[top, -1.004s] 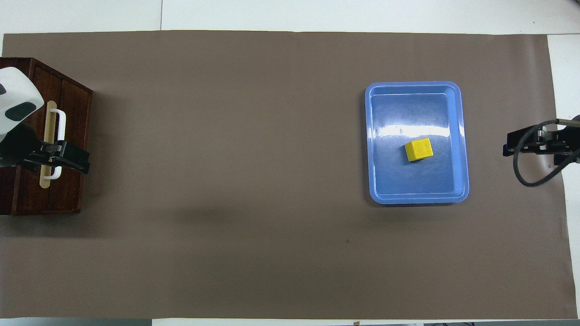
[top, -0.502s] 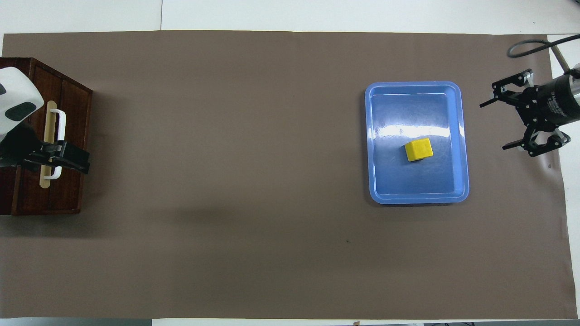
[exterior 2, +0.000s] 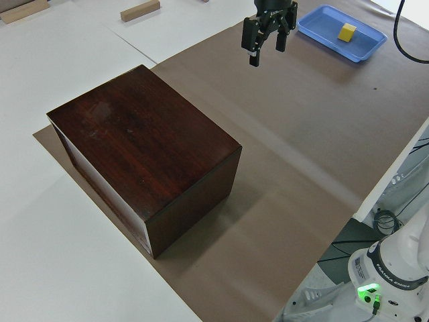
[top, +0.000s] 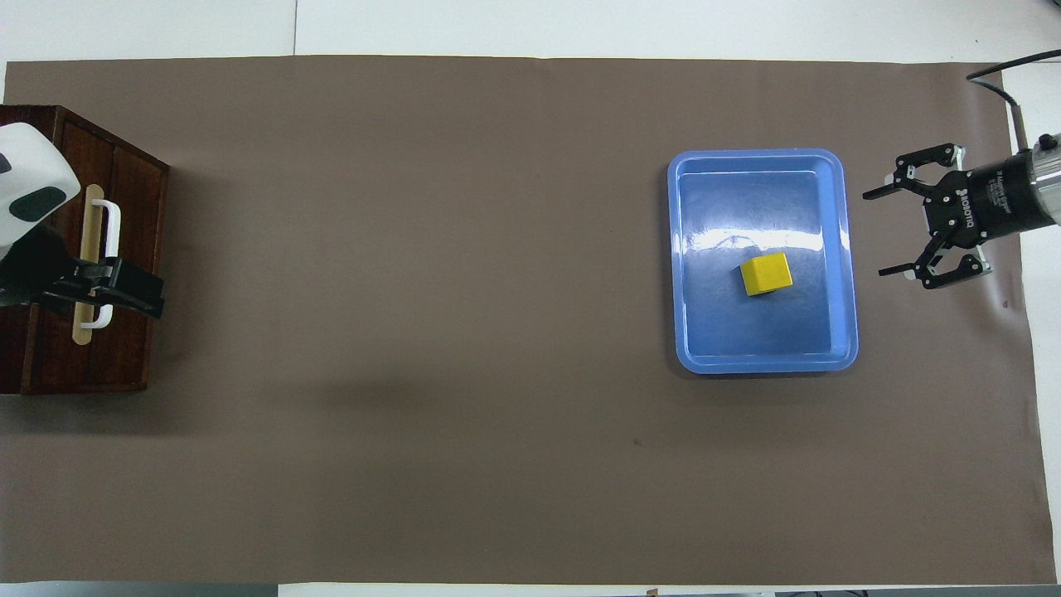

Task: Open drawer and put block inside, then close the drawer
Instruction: 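Pull the drawer open with the left gripper while the right gripper reaches the block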

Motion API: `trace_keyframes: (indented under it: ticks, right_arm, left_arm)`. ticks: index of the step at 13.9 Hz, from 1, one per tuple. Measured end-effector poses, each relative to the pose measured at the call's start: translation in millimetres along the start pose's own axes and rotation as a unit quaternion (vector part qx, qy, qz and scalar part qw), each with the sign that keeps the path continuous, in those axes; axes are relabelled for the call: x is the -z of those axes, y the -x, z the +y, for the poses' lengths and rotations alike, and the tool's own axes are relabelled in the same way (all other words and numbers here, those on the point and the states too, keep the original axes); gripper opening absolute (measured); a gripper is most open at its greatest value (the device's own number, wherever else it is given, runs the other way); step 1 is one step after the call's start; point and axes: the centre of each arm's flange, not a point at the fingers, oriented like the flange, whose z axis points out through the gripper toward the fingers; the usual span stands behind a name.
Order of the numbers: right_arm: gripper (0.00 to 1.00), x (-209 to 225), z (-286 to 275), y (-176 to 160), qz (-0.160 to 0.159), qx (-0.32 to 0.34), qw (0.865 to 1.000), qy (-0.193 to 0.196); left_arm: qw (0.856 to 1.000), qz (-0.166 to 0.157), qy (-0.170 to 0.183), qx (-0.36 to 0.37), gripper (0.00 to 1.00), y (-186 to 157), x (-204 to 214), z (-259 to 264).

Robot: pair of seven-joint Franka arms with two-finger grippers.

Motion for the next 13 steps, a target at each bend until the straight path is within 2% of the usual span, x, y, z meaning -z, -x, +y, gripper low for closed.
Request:
trace_keyframes:
  ticks: [2, 5, 7, 8, 10, 13]
  right_arm:
    - [1.0, -32.5, 9.2, -15.6, -0.022, 0.018, 0.999, 0.014]
    - [1.0, -72.0, 17.8, -52.8, -0.035, 0.054, 0.998, 0.027]
    - [1.0, -88.7, 15.3, -70.1, -0.048, 0.051, 0.997, 0.019]
    - [1.0, -94.9, 14.3, -74.7, -0.05, 0.05, 0.997, 0.017]
    - [1.0, -104.3, 13.4, -81.5, -0.049, 0.05, 0.997, 0.015]
    - [1.0, -113.2, 8.9, -83.1, -0.058, 0.045, 0.997, 0.002]
  left_arm:
    - [1.0, 0.003, -0.001, 0.0, 1.0, -0.6, 0.5, -0.4]
    - [0.999, 0.032, -0.01, 0.023, 1.0, -6.0, 5.7, -14.2]
    - [0.998, 0.05, -0.016, 0.033, 1.0, -10.6, 5.7, -17.4]
    - [0.997, 0.068, -0.031, 0.032, 1.0, -16.2, 2.8, -18.5]
    - [0.991, 0.096, -0.091, 0.017, 1.0, -30.9, -20.4, -20.4]
    - [0.978, 0.102, -0.184, -0.016, 1.0, -54.0, -81.9, -22.8]
